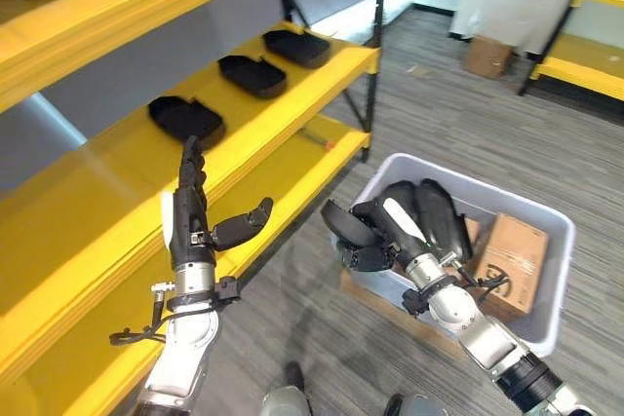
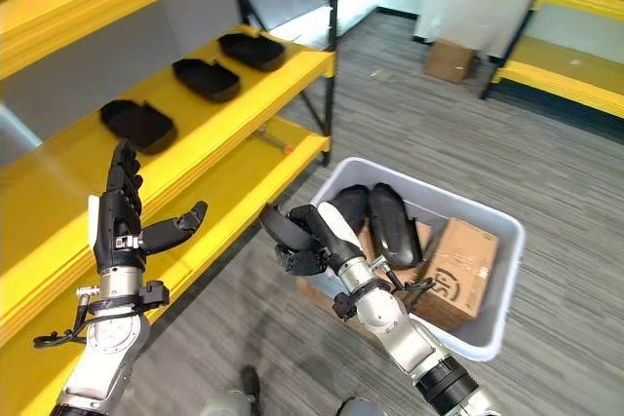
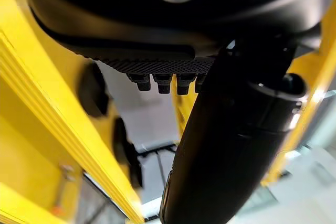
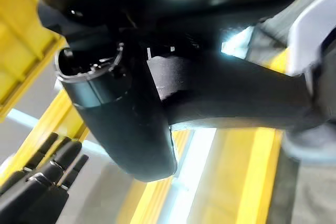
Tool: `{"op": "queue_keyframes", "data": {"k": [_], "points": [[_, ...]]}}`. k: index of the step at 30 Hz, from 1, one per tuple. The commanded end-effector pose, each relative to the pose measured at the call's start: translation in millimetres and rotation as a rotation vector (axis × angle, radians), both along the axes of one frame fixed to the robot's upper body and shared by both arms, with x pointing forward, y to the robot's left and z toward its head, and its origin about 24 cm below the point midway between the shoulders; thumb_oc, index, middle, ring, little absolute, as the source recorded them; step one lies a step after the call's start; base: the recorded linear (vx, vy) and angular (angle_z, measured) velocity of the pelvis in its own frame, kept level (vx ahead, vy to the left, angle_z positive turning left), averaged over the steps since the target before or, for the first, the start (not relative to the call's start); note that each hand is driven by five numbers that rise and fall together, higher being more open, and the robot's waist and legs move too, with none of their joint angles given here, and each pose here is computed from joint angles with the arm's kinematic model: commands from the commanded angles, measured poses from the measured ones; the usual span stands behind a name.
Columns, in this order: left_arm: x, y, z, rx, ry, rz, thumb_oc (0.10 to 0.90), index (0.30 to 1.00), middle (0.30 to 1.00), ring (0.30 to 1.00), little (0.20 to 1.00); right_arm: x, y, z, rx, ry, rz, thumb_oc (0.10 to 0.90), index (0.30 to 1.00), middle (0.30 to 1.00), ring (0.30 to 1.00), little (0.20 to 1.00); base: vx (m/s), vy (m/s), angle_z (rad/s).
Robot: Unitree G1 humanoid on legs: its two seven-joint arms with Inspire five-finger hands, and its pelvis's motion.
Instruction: Move parts from the plastic box to the shelf.
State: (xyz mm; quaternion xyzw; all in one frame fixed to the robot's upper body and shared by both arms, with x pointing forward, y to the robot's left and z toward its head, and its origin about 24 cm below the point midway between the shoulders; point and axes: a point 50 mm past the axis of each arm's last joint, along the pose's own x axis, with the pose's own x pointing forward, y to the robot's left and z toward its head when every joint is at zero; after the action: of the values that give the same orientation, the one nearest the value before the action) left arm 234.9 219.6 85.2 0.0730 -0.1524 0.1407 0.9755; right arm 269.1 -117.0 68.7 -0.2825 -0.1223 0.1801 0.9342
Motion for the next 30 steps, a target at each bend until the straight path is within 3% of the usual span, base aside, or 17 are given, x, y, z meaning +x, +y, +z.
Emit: {"op": "queue_keyframes", "data": {"k": [1,17,30], "points": [[0.3,-0.5,47.3,0.031,-0.272,-0.039,0.900,1.000,1.000,1.000,1.000,-4.0,17.8,66.8,0.219,-0.313,0.122,0.400,0.300,0.300,0.300,0.300,0.00,0.254,0.56],[-1.8,17.2,47.6,0.093,-0.208,-0.023,0.900,1.000,1.000,1.000,1.000,-3.5,35.6,67.1,0.225,-0.282,0.186,0.400,0.300,0.300,0.300,0.300,0.00,0.178,0.38],[0.6,12.1,41.2,0.120,-0.145,-0.067,0.900,1.000,1.000,1.000,1.000,-8.3,36.2,71.2,0.205,-0.300,0.203,0.400,0.300,0.300,0.300,0.300,0.00,0.179,0.29]]}}
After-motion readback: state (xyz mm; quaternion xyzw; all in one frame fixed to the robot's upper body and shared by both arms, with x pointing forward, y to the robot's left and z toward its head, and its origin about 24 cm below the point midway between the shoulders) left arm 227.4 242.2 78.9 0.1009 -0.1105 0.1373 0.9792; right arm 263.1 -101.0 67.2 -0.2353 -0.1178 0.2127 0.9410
